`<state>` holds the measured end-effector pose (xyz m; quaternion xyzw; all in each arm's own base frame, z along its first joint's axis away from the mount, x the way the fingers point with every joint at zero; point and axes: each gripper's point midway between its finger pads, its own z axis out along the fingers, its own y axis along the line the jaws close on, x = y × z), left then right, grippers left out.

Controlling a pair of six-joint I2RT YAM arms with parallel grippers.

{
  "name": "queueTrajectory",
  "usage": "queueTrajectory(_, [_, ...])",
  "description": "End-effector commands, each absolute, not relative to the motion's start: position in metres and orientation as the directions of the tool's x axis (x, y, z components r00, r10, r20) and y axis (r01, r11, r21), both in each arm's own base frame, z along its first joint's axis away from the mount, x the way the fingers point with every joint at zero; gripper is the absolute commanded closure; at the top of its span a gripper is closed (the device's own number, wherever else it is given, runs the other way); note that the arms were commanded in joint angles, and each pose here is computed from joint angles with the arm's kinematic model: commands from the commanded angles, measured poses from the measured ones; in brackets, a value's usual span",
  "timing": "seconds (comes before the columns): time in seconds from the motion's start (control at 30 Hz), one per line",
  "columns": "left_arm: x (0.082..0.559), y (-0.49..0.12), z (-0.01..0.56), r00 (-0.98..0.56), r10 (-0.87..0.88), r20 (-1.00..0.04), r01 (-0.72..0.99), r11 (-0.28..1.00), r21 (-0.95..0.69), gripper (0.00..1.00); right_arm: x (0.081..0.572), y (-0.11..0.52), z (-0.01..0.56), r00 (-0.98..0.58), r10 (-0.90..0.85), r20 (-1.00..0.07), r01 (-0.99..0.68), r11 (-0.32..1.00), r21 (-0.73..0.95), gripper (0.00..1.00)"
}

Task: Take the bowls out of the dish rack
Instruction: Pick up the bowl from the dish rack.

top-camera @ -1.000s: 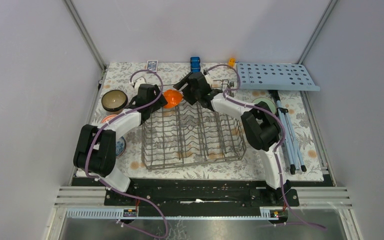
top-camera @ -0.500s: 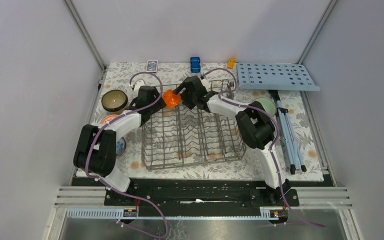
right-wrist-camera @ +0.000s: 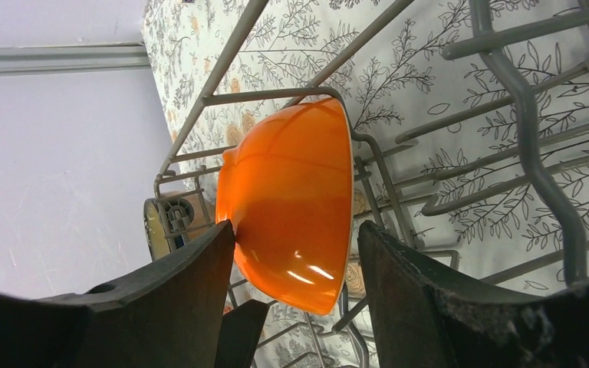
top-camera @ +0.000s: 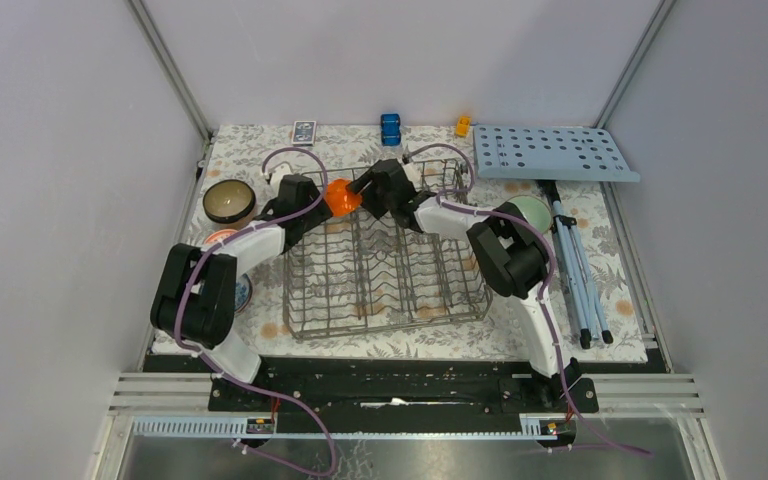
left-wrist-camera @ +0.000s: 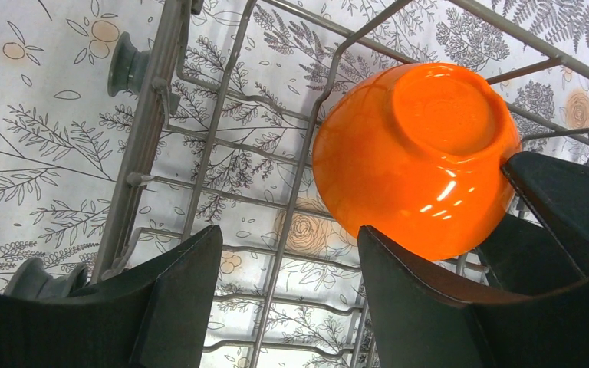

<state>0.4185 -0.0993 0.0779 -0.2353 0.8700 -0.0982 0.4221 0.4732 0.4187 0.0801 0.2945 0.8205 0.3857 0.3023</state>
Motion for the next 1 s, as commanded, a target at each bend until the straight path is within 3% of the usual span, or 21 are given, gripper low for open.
queueTrajectory(0.0, [0.429, -0.101, 0.084, -0.504, -0.5, -0.704, -0.312, 0.866, -0.391, 0.31, 0.478, 0.431, 0.109, -0.63, 0.731, -0.262, 0.172, 0.461, 0.871, 0.34])
queueTrajectory(0.73, [0.431, -0.1, 0.076, -0.522, -0.483, -0.703, -0.314, 0.875, -0.368, 0.32, 0.479, 0.439, 0.118, -0.644, 0.724, -0.246, 0.047, 0.359, 0.932, 0.58])
queueTrajectory(0.87, [0.431, -0.098, 0.075, -0.522, -0.479, -0.706, -0.319, 0.877, -0.359, 0.32, 0.477, 0.44, 0.124, -0.643, 0.725, -0.247, 0.011, 0.331, 0.944, 0.57])
queueTrajectory(0.97, [0.43, -0.096, 0.076, -0.519, -0.48, -0.708, -0.331, 0.876, -0.351, 0.33, 0.476, 0.438, 0.13, -0.637, 0.727, -0.255, 0.001, 0.331, 0.944, 0.45])
